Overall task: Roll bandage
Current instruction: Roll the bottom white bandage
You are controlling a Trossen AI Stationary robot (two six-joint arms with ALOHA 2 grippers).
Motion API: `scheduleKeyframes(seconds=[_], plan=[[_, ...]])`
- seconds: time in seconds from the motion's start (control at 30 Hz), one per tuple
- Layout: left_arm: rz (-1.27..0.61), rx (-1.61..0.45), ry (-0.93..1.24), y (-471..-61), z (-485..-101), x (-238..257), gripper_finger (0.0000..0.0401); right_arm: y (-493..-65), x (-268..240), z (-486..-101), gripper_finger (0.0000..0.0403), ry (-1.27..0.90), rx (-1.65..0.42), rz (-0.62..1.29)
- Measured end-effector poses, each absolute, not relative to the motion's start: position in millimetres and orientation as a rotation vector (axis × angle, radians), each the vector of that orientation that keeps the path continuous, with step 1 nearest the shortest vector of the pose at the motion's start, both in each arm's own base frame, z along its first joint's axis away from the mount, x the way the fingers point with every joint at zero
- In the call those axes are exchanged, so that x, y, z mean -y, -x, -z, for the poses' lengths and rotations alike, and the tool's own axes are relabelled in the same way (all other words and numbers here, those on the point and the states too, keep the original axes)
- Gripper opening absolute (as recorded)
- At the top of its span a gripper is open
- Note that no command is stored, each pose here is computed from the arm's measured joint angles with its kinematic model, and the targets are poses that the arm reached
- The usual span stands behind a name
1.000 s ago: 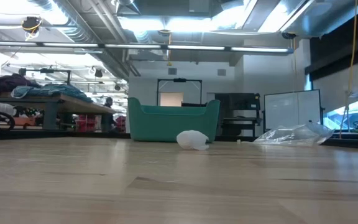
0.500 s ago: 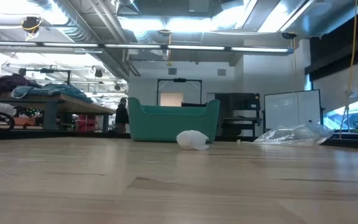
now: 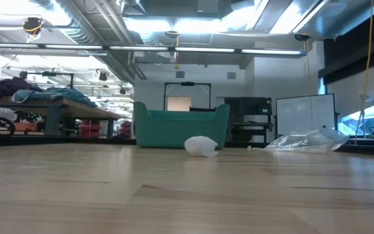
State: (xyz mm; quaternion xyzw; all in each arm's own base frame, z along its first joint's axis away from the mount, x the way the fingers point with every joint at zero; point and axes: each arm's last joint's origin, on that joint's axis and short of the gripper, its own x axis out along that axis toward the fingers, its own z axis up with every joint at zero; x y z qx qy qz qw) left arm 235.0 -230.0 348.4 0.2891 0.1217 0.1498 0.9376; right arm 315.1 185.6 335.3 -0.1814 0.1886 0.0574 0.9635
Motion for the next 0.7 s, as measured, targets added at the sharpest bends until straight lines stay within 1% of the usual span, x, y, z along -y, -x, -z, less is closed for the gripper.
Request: scheduleKeyframes(seconds=[0.13, 0.3, 0.53, 0.7], plan=[[-0.266, -0.223, -0.478, -228.6, -351.9, 233.2, 0.004, -322.7, -174.9, -308.4, 0.0269, 0.307, -0.34, -0.082], [-0.235, -0.207, -0.4, -220.9, -349.2, 243.4, 0.004, -324.6, -169.3, -289.5, 0.0269, 0.209, -0.308, -0.113], [-0.208, -0.203, -0.408, -214.4, -348.5, 249.8, 0.004, -326.1, -170.0, -292.3, 0.0269, 0.169, -0.249, -0.134], [-0.221, -0.207, -0.417, -218.0, -348.6, 246.7, 0.004, -326.7, -169.4, -293.3, 0.0269, 0.163, -0.236, -0.132]])
